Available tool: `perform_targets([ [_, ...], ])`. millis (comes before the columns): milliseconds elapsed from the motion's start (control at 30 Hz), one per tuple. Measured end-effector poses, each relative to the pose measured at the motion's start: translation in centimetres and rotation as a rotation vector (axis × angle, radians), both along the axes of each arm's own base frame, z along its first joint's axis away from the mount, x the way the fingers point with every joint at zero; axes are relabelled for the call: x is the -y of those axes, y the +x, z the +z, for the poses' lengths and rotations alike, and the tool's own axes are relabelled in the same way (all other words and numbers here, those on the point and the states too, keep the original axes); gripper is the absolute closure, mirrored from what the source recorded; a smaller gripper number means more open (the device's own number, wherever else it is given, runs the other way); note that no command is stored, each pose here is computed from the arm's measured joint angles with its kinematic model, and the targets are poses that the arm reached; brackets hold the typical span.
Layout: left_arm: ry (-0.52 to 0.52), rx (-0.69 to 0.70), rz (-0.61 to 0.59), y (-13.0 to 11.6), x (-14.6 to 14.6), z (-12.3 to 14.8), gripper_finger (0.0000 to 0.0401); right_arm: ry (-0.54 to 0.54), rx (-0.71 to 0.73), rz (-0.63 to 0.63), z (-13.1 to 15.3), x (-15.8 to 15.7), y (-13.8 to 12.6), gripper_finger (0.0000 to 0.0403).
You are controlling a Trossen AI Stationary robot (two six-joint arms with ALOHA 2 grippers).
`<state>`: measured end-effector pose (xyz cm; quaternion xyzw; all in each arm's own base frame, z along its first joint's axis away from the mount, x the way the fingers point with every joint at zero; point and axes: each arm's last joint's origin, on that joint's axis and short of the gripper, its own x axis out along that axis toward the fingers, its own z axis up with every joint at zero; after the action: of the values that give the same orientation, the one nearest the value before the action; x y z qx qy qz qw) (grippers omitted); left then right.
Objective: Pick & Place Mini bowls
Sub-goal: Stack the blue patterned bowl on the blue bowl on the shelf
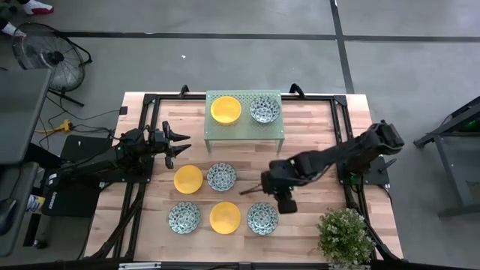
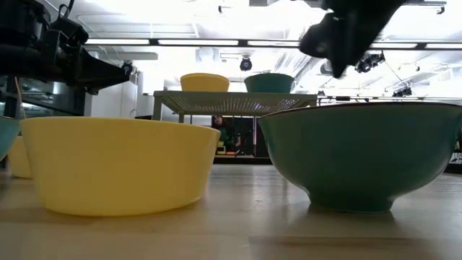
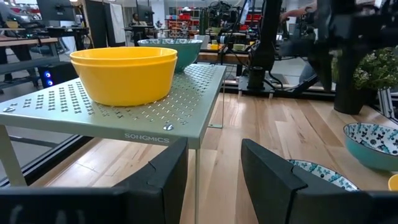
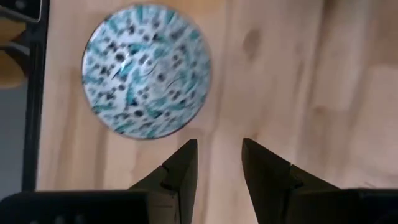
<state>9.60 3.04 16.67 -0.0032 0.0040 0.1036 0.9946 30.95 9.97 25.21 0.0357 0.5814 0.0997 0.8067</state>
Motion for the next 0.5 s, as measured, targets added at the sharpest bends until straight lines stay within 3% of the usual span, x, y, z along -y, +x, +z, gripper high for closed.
perform_targets([
  [100, 0.000, 0.000, 0.000, 0.0, 0.0, 0.0, 0.0254, 0.027, -0.025, -0.046, -1.0, -1.0, -0.9, 0.0290],
  [300, 0.000, 0.000, 0.000, 0.0, 0.0, 0.0, 0.0254, 0.139, -0.118, -0.387, -2.4, -2.0, -1.5, 0.0290],
  [500, 0.000, 0.000, 0.001, 0.0, 0.0, 0.0, 0.0254, 0.205, -0.168, -0.622, -2.7, -2.1, -1.7, 0.0290],
])
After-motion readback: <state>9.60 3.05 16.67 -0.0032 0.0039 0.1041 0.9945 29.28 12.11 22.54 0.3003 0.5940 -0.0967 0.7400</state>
